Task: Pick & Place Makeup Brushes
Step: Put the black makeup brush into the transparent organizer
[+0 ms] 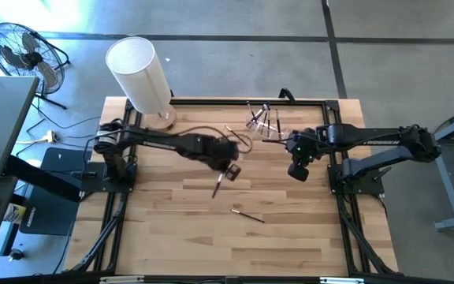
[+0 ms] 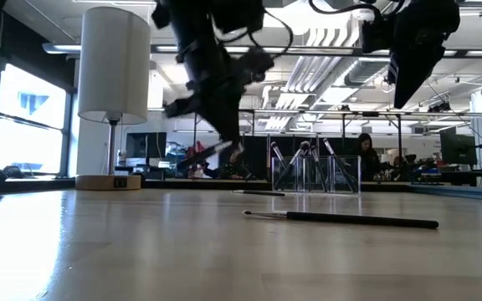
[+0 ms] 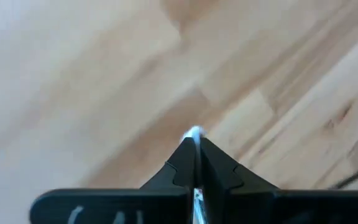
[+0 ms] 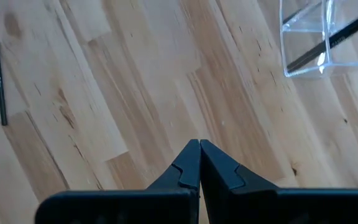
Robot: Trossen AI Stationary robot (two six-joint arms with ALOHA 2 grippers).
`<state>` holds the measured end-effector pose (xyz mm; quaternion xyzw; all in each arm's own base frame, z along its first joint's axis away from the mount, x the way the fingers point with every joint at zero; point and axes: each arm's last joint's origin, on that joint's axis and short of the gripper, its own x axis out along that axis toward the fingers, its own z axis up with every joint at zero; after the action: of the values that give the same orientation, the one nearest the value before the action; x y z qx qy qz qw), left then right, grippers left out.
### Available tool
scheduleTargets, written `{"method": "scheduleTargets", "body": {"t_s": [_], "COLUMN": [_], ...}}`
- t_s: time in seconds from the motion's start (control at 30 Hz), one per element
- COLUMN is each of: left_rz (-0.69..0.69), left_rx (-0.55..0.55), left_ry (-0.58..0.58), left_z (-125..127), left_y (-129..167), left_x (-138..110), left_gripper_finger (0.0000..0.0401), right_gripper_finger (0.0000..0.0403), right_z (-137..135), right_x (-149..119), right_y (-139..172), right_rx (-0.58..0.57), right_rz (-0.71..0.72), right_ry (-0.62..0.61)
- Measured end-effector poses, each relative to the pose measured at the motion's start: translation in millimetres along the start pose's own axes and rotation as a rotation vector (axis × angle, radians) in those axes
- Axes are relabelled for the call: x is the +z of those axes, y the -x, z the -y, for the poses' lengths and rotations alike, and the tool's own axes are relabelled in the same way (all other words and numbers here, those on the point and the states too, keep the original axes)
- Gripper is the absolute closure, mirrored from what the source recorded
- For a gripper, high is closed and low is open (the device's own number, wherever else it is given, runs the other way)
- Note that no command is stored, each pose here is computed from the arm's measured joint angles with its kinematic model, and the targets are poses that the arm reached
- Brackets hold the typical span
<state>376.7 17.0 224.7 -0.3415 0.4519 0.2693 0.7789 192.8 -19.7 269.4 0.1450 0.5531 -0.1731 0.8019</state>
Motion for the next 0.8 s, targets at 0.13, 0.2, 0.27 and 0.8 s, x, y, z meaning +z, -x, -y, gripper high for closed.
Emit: {"method": "scheduleTargets", "body": {"t_s": [0.13, 0.2, 0.27, 0.8], "left_rz": [0.219, 0.334, 0.418, 0.949], "left_rx": [-0.011, -0.025, -0.051, -0.418], "left_ry": [-0.115, -0.183, -0.209, -0.390], "left_z": [12.2, 13.7, 8.6, -69.3], "left_y": [30.7, 49.2, 63.9, 55.0], "left_x": [35.3, 54.7, 72.3, 165.4], "left_gripper_finger": [0.0398, 0.0399, 0.0399, 0.0401], "right_gripper_finger": [0.0402, 0.0403, 0.0403, 0.0403], "right_z": [-1.8, -3.1, -5.6, -13.7], "right_x": [-2.2, -11.3, -23.6, -73.4], "right_y": [-5.0, -18.9, -40.4, -90.6], "right_rx": [-0.018, -0.048, -0.015, 0.155], "right_rz": [0.012, 0.025, 0.030, 0.467], "right_ry": [-0.040, -0.059, -0.101, -0.378]}}
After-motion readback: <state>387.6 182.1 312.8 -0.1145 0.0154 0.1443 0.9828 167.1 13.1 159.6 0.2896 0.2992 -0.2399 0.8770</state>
